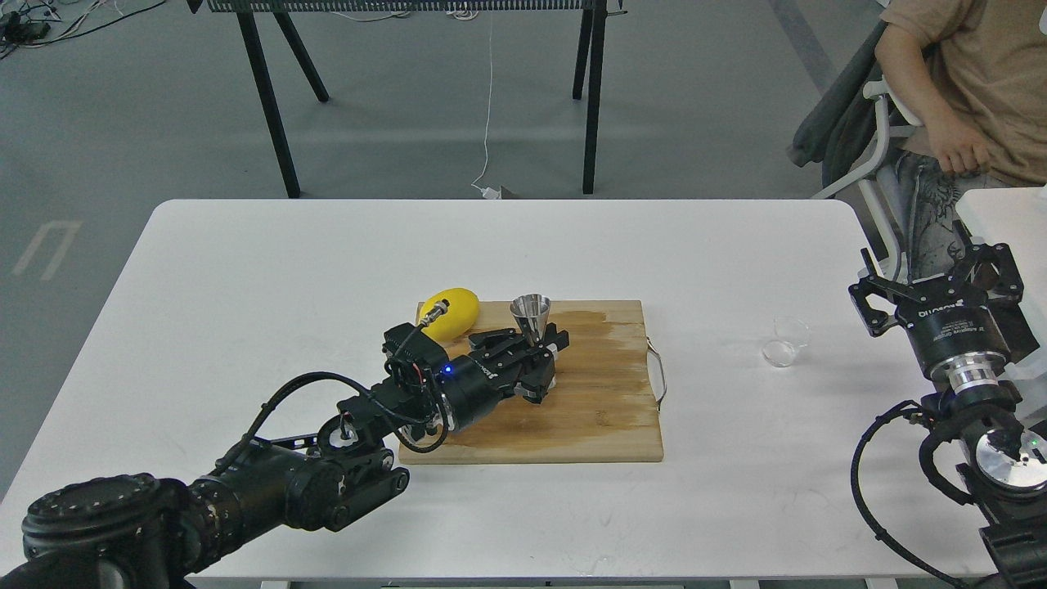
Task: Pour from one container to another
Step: 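Lower the held jigger onto the board beside the lemon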
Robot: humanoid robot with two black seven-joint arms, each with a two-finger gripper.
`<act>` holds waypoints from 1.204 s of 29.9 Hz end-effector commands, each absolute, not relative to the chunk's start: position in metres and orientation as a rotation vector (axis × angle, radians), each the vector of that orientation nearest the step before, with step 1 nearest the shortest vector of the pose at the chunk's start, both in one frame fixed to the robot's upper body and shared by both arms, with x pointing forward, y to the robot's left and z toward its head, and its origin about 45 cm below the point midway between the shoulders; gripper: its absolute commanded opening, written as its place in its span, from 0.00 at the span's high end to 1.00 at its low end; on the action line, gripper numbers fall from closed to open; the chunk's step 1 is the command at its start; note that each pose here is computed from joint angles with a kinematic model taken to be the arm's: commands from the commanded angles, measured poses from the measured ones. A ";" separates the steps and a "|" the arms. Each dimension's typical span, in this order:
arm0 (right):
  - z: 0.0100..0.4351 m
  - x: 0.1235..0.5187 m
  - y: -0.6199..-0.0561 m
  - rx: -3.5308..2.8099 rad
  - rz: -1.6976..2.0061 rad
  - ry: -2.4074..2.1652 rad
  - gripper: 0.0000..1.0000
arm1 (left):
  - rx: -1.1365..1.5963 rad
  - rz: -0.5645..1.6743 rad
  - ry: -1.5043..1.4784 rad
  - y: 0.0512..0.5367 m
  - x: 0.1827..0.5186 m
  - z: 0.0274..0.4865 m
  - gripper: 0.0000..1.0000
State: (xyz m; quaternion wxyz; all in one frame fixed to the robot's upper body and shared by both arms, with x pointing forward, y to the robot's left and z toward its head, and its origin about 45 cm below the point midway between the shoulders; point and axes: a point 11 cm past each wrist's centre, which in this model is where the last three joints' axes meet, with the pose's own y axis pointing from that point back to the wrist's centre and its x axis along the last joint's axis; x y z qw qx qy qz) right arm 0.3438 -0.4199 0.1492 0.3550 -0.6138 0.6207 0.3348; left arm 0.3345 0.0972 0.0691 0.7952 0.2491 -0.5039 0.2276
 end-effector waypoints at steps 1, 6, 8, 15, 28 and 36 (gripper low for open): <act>0.148 0.344 -0.419 -1.585 0.867 1.605 0.01 | 0.538 0.477 -1.085 0.097 0.333 0.067 0.74; 0.148 0.344 -0.419 -1.585 0.867 1.605 0.01 | 0.539 0.476 -1.085 0.097 0.332 0.067 0.70; 0.148 0.344 -0.419 -1.585 0.867 1.605 0.01 | 0.541 0.476 -1.086 0.098 0.333 0.067 0.69; 0.149 0.344 -0.419 -1.586 0.867 1.603 0.01 | 0.554 0.474 -1.087 0.101 0.333 0.064 0.67; 0.148 0.344 -0.419 -1.585 0.867 1.605 0.01 | 0.556 0.471 -1.088 0.101 0.333 0.064 0.41; 0.148 0.343 -0.420 -1.584 0.867 1.606 0.01 | 0.557 0.466 -1.090 0.101 0.332 0.063 0.20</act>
